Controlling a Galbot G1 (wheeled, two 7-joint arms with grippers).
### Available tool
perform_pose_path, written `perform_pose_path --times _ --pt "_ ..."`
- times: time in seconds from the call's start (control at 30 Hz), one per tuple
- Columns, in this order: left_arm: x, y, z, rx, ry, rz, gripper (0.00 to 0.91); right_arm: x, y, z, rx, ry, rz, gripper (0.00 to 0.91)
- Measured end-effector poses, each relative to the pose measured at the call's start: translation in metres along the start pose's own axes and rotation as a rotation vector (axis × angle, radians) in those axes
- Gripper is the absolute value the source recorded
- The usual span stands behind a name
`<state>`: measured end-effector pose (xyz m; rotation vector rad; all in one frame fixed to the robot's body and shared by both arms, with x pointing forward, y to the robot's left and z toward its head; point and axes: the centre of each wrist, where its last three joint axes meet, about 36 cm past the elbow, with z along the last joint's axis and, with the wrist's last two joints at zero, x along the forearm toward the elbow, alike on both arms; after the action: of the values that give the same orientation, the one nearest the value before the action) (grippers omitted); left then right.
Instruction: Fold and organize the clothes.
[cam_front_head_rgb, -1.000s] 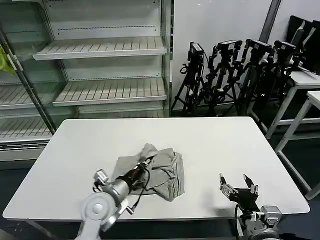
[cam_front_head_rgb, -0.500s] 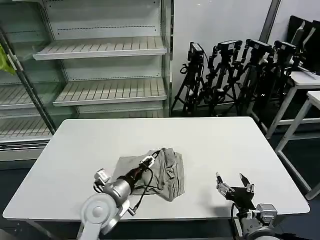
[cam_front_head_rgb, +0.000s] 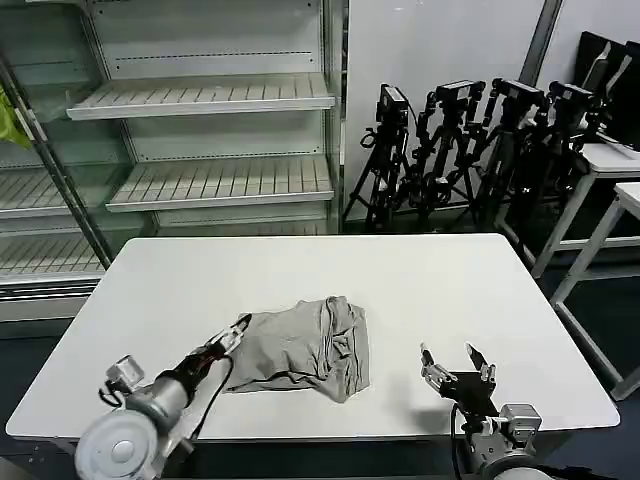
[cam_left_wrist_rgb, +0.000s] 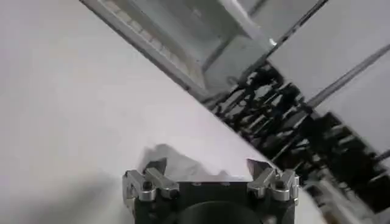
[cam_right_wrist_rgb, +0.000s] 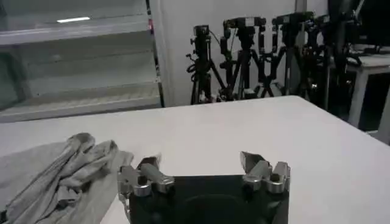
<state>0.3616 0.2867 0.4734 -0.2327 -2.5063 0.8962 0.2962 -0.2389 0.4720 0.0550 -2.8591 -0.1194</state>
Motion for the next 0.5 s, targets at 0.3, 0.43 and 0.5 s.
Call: perform_pose_path --times 0.3,0.43,0.5 --pt "0.0 0.025 0.004 -0.035 0.055 0.03 0.907 0.004 0.0 -0.002 0.003 0.0 -0.003 0.907" --pt "-0.008 0.035 0.006 -0.037 0.083 0.06 0.907 0.008 -0.002 -0.003 0.005 0.0 -0.002 0.907" --pt "-0.012 0.04 0.006 -0.037 0.095 0.075 0.907 0.011 -0.004 -0.004 0.005 -0.001 0.0 0.907"
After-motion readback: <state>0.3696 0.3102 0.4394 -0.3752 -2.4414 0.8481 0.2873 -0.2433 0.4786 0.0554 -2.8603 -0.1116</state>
